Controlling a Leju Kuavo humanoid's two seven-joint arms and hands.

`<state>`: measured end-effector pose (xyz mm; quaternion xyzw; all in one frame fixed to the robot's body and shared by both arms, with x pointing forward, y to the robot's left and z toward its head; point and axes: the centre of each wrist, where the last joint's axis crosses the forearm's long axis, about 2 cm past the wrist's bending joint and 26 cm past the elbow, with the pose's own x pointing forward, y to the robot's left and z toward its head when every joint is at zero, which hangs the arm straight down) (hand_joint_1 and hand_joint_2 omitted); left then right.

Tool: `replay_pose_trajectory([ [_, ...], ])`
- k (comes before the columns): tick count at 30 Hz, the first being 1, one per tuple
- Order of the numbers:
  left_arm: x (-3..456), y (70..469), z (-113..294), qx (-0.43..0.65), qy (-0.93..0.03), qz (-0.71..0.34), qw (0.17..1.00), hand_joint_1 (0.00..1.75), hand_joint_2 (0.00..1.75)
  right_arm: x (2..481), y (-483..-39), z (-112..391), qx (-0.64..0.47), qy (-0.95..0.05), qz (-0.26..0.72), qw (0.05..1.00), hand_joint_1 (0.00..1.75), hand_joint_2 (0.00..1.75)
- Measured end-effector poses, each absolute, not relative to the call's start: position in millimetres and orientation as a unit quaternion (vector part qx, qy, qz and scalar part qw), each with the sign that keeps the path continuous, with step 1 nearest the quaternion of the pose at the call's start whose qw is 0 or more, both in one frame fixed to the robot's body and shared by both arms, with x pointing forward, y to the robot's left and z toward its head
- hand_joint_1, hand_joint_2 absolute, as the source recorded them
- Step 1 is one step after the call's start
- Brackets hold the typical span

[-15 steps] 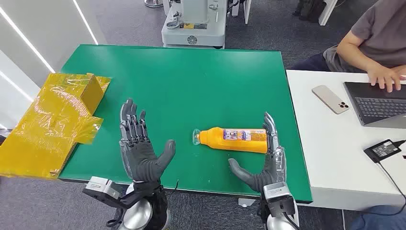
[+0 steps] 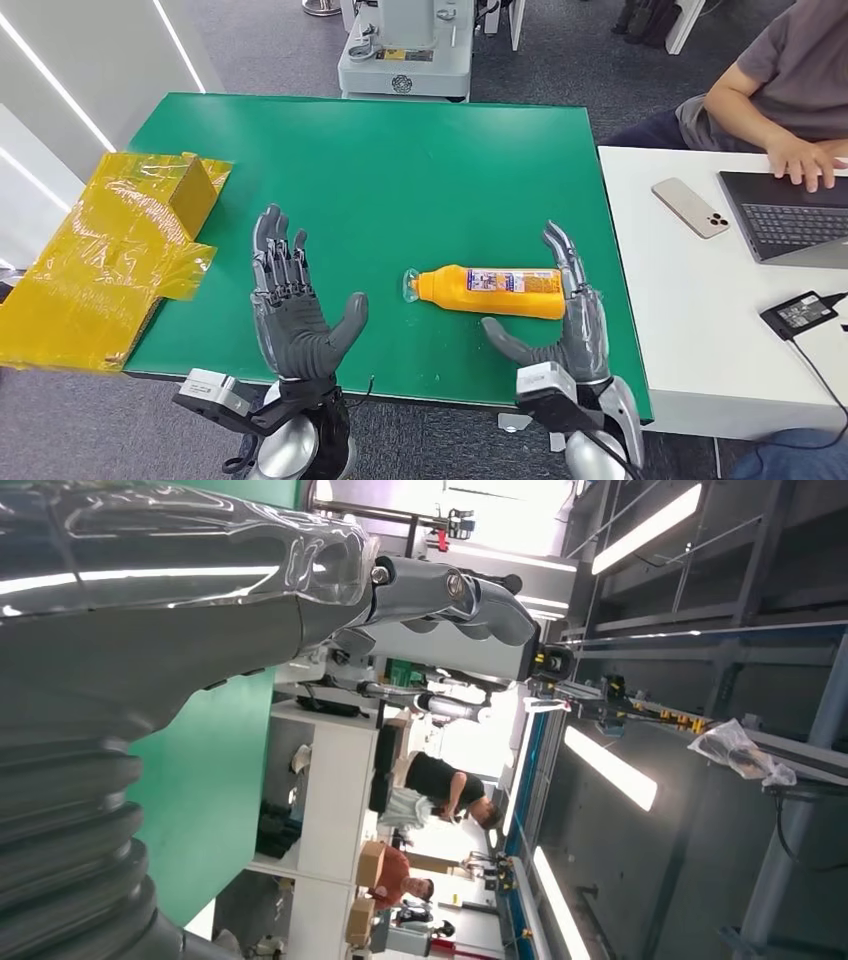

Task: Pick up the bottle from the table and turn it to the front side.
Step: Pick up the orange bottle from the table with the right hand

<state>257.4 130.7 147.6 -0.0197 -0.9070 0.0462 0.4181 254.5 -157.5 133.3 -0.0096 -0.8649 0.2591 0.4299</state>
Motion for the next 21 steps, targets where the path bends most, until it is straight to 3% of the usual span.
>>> replay_pose_trajectory([
  [5, 260, 131, 150, -0.029, -0.910, 0.040, 0.413, 0.00, 1.75, 283, -199, 143, -0.108, -0.825, 0.381, 0.404, 0.00, 1.75],
  [9, 264, 131, 153, -0.033, -0.912, 0.037, 0.408, 0.00, 1.75, 300, -229, 152, -0.147, -0.808, 0.418, 0.389, 0.00, 1.75],
  [15, 266, 130, 154, -0.050, -0.912, 0.027, 0.407, 0.00, 1.75, 324, -265, 168, -0.159, -0.769, 0.467, 0.406, 0.00, 1.75],
  [21, 272, 128, 153, -0.063, -0.912, 0.018, 0.405, 0.00, 1.75, 384, -315, 220, -0.145, -0.684, 0.576, 0.424, 0.00, 1.75],
])
